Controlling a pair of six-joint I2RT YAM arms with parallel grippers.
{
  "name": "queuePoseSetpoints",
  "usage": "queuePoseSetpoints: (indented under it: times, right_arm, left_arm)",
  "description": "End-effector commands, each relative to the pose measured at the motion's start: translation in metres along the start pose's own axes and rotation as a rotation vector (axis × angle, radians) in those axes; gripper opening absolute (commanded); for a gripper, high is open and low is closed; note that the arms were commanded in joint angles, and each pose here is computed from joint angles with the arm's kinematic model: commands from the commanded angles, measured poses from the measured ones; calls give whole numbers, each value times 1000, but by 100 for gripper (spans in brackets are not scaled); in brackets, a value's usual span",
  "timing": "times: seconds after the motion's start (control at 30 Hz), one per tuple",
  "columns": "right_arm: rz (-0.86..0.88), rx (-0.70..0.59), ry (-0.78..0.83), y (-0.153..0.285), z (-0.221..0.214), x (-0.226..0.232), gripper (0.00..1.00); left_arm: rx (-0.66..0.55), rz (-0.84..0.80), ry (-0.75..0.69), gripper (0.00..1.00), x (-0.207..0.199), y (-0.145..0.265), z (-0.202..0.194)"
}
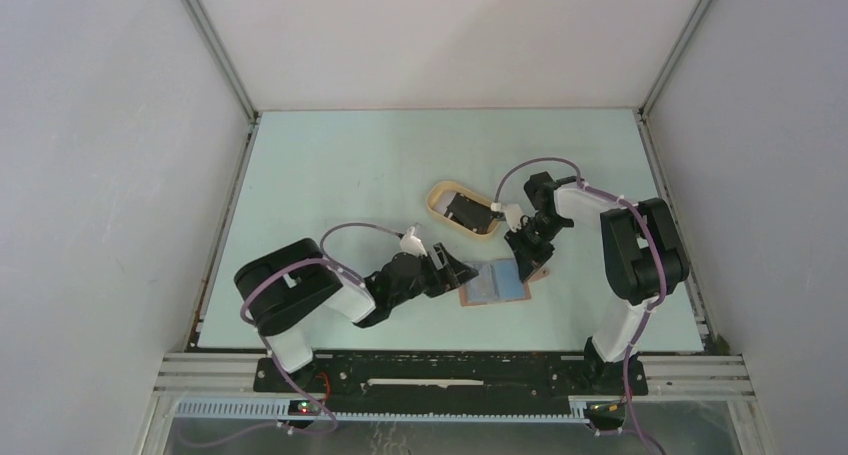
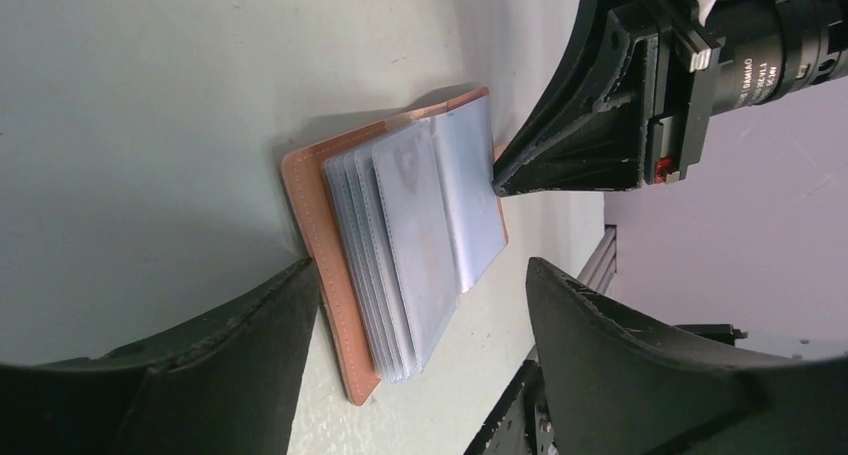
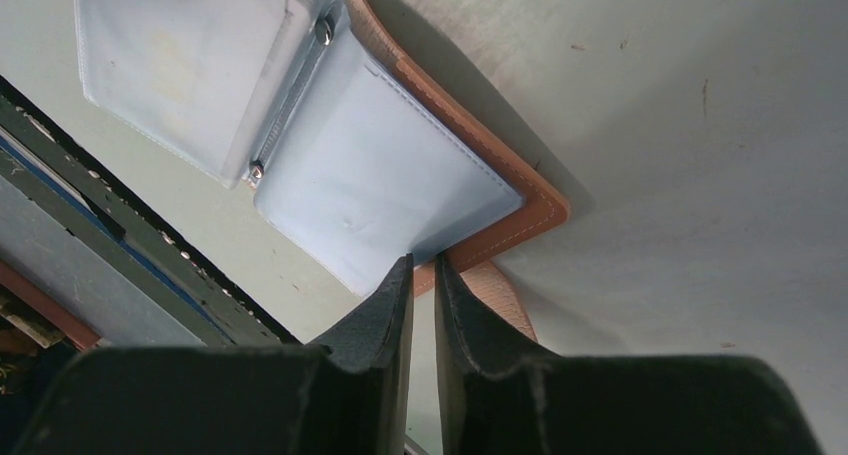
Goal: Put the credit cards into the card holder
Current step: Close the card holder at the center of the board.
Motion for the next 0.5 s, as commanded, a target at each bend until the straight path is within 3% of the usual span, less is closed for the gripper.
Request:
queuePoseSetpoints:
  times: [0.0,0.3,0.47]
  right_arm:
    - [-4,16,-1,-4,2,1,21]
    - [-3,17,0,-4,2,1,21]
    - [-5,16,1,-4,2,1,21]
  left_arm:
    - [19,-216,35,77,-32,6,-3]
    - [-9,-348,56,58,-52,10,2]
    - [3,-384,44,56,-61,8,1]
Point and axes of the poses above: each gripper's point midway between its finger pads, its own y axis back along the fingers, its own x axis along the line the jaws close on, z = x × y, the point moved 4 cm from there along y, back along the fingers, and after that the axes turned 7 degrees about -y, right-handed, at the moved point
